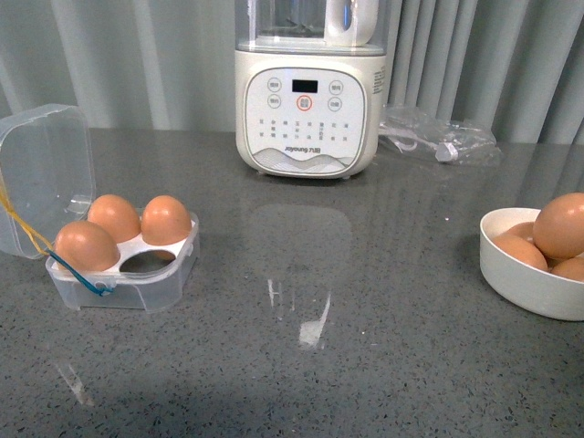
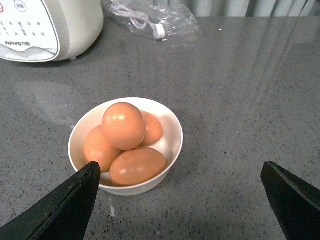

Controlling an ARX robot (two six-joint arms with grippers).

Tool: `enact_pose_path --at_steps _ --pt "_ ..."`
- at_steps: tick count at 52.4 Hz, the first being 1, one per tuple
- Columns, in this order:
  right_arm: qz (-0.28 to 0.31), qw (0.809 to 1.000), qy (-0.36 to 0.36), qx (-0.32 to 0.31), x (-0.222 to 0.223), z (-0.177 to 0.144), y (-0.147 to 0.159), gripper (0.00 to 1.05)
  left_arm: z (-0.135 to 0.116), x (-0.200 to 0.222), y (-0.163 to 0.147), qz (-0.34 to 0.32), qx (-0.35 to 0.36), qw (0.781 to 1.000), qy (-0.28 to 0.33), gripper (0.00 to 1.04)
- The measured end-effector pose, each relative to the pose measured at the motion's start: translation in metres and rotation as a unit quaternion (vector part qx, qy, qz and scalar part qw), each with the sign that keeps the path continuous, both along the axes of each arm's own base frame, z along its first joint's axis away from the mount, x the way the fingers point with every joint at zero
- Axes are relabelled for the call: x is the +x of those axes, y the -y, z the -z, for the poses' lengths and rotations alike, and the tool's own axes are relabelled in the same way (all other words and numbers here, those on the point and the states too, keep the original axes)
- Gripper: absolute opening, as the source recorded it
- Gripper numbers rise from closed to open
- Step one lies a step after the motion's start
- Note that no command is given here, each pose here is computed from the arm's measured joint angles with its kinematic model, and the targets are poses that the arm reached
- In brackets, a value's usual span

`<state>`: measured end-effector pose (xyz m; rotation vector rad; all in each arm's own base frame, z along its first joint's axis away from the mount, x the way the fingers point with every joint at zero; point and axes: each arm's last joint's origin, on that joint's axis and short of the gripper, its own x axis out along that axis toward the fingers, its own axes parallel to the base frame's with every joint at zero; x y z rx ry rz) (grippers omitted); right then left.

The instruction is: Put egg into box

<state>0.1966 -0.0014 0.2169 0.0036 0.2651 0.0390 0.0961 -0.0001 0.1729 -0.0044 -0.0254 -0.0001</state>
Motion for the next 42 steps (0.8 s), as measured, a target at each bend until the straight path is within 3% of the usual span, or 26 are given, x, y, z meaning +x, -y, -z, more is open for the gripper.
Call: enact_pose_path --at_steps 15,42 --pt "-0.038 0.998 -0.026 -0.033 0.043 0.002 -0.007 0.98 0.0 0.0 0.0 0.0 0.0 1.0 0.0 0.98" --pt "-0.069 0.996 -0.04 -0.037 0.074 0.015 -0.022 0.98 0.0 0.0 0.0 0.0 0.0 1.0 0.0 0.98"
